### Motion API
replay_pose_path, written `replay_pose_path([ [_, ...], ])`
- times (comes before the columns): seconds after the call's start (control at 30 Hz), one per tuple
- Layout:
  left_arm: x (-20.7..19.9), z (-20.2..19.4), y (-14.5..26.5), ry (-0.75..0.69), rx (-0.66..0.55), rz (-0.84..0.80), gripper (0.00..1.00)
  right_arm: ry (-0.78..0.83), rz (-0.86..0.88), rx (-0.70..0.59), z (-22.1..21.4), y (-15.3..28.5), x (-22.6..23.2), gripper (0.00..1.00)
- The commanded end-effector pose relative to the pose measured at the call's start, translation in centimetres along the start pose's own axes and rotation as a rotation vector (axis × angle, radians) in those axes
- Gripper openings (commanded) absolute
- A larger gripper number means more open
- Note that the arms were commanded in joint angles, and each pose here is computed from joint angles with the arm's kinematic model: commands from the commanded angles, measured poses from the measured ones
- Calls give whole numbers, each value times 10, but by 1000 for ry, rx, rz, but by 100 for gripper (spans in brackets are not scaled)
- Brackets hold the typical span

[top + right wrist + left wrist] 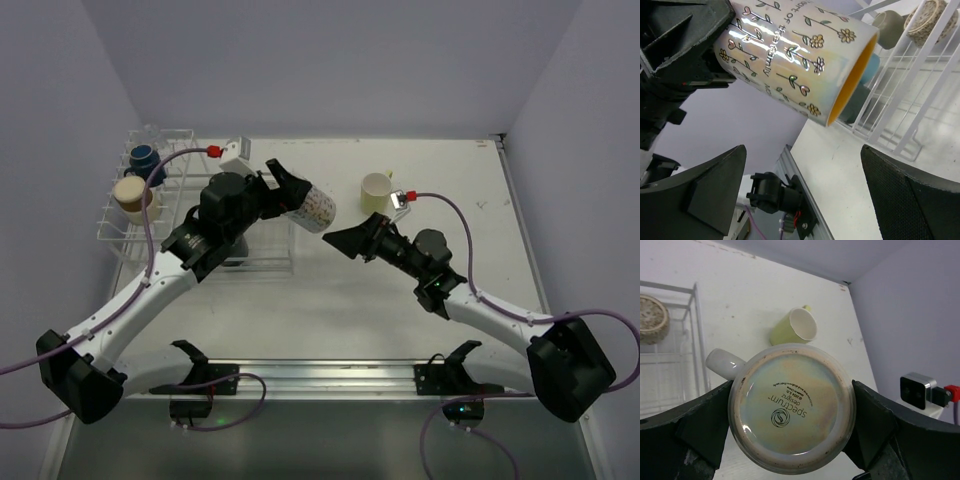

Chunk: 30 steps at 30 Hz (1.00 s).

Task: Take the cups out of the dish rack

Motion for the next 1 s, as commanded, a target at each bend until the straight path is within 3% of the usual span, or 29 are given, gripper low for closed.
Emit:
replay_pose_path([
  [0.0,-52,33,26,134,-113,-296,11,52,165,-16,1,9,36,98],
  [0.17,-67,23,38,192,-82,-420,12,121,244,82,-11,13,56,95],
  [0.43,-90,13,52,302,-42,-598,11,142,365,42,-9,24,81,88],
  [0.57,-103,1,59,346,-4,-695,13,157,424,19,-7,34,100,79],
  [0.67,-108,-7,61,337,22,-712,21,169,464,-14,-3,45,115,58],
  [0.7,-108,-11,61,334,29,-712,29,170,467,-24,-2,47,117,46],
  [0.77,-108,-13,65,325,29,-721,41,175,470,-51,0,54,122,31],
  [0.8,-106,-16,65,320,33,-716,58,173,460,-59,1,56,122,24],
  [0.83,-105,-15,68,312,26,-718,67,176,461,-83,5,60,126,10],
  [0.87,-104,-16,69,287,19,-718,75,179,425,-80,5,58,121,5],
  [0.9,-102,-19,69,272,27,-705,89,187,412,-82,5,59,121,1],
  [0.97,-97,-19,70,221,13,-680,98,215,391,-76,6,60,123,0],
])
Point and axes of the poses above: each gripper's point midway between its finger pads, its own y axis back along the fingers, its own x axis along the line the jaws close on, z = x × y, the point moved 2 cm from there along y, back along the fingers, and after that the axes turned 13 degrees about -y, right-handed, at the moved point
